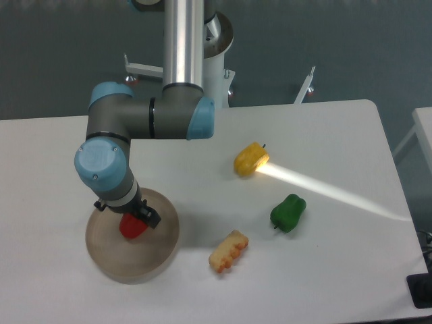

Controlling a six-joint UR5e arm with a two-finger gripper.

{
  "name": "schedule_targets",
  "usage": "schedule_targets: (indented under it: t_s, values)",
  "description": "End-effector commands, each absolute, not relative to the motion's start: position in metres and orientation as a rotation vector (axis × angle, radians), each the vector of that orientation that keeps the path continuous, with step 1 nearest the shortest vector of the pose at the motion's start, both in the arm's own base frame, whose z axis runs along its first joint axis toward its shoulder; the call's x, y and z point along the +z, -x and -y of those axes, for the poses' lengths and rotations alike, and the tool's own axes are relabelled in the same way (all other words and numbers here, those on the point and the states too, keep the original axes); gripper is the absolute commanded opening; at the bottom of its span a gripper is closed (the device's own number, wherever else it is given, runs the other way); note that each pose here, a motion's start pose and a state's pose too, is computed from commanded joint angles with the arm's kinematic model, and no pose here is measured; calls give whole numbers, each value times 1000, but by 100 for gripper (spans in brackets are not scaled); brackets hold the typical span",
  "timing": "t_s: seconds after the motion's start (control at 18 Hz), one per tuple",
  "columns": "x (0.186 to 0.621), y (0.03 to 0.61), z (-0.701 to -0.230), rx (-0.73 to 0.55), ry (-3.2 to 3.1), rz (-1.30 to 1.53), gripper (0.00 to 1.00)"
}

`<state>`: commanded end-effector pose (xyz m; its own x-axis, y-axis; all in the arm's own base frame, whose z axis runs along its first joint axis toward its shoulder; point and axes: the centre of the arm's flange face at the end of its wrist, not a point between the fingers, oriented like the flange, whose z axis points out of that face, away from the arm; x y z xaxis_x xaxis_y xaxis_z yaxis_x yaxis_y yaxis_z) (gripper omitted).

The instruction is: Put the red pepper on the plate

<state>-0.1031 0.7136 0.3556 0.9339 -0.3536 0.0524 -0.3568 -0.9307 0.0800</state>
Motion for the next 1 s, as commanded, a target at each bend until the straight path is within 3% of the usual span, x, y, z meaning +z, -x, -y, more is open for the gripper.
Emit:
schedule_targets:
  t_s: [0.28,0.56,1.0]
  values:
    - [384,207,-680,0,-3002,678,100]
    - [386,289,-657,-54,-3002,830,100]
    - [377,320,-646,-59,-2989,879,100]
